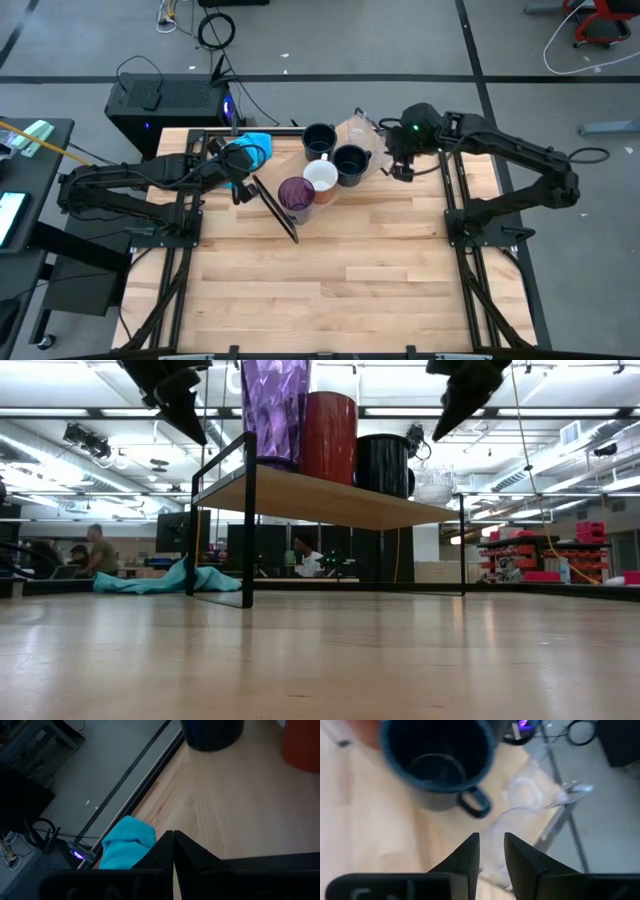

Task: Stack small to large cups/mugs on shelf
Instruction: Put the transparent mug on the shelf

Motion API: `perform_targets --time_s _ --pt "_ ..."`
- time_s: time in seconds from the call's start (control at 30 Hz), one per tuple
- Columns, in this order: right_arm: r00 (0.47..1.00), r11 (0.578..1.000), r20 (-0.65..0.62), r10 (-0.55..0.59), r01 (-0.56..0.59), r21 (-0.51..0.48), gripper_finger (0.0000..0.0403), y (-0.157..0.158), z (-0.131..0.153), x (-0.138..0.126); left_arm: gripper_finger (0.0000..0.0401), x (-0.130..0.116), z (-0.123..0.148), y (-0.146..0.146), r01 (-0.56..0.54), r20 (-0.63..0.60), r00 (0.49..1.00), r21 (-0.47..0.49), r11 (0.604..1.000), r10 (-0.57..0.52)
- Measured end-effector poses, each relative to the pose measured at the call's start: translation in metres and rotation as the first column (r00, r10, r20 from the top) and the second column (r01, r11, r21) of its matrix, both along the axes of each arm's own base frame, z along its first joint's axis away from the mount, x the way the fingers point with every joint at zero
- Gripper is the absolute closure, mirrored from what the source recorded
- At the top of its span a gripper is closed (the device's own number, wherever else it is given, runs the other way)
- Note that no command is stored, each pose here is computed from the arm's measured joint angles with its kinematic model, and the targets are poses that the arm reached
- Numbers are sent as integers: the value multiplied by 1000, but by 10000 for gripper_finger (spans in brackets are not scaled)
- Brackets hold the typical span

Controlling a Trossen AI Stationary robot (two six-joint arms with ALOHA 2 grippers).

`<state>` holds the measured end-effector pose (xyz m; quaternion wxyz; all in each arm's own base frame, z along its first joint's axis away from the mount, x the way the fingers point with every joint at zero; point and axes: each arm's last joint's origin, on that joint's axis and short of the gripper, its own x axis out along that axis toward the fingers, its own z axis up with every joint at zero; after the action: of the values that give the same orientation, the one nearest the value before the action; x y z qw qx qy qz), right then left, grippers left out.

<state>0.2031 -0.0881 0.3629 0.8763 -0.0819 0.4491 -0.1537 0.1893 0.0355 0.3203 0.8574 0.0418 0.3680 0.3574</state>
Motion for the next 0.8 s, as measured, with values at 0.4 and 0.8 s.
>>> perform_targets --time_s 0.4,0.8 --pt "975 976 -177 -132 159 149 308 4 -23 -22 386 -2 0 0 -23 14 1000 -20 1000 24" --pt "954 966 -176 -244 255 43 312 -17 -46 -22 377 -2 0 0 -24 14 1000 -20 1000 24"
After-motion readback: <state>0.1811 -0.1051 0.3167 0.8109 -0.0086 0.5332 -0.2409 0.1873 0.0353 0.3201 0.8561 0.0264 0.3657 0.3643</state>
